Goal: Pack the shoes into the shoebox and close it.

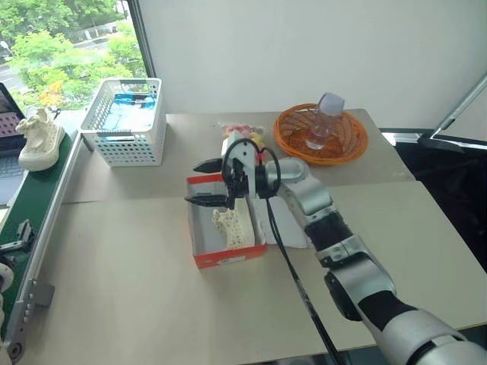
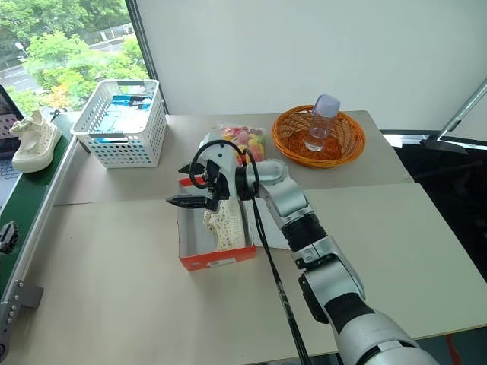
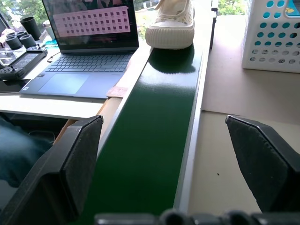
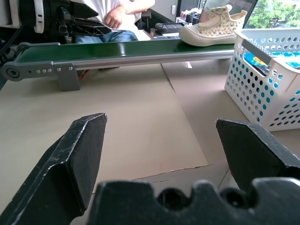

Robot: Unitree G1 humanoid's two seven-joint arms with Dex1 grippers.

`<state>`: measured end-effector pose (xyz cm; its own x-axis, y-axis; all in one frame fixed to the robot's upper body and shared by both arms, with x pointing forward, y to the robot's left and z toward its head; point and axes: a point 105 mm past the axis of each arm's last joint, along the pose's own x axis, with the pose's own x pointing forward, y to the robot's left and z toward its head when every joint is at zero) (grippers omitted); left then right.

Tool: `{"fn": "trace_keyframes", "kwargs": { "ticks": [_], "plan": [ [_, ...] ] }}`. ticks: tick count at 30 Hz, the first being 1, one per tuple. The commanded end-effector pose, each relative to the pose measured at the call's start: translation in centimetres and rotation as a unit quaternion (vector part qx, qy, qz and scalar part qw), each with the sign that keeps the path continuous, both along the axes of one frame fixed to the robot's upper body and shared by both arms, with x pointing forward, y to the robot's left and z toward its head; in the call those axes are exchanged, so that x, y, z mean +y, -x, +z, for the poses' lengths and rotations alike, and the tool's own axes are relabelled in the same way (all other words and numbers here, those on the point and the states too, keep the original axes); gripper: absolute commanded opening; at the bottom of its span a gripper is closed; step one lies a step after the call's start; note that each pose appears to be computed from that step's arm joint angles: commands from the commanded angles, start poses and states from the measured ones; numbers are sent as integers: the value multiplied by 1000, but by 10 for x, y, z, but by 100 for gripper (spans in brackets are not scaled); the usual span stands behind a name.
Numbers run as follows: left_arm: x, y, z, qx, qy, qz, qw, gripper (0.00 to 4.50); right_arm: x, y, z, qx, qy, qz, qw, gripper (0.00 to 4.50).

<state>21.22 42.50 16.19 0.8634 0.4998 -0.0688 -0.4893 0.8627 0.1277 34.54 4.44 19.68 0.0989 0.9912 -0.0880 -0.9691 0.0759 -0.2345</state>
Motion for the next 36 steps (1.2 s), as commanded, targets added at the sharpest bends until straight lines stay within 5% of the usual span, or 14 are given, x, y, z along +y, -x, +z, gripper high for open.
{"fn": "trace_keyframes", "kwargs": {
  "ticks": [1, 36],
  "plan": [
    [16, -2, 16, -11, -14, 6, 1000, 450, 0, 6, 14, -27, -19, 5, 999, 441],
    [57, -34, -6, 28, 22, -42, 998, 450, -17, 14, 15, -31, -6, 2, 999, 441]
  ]
}}
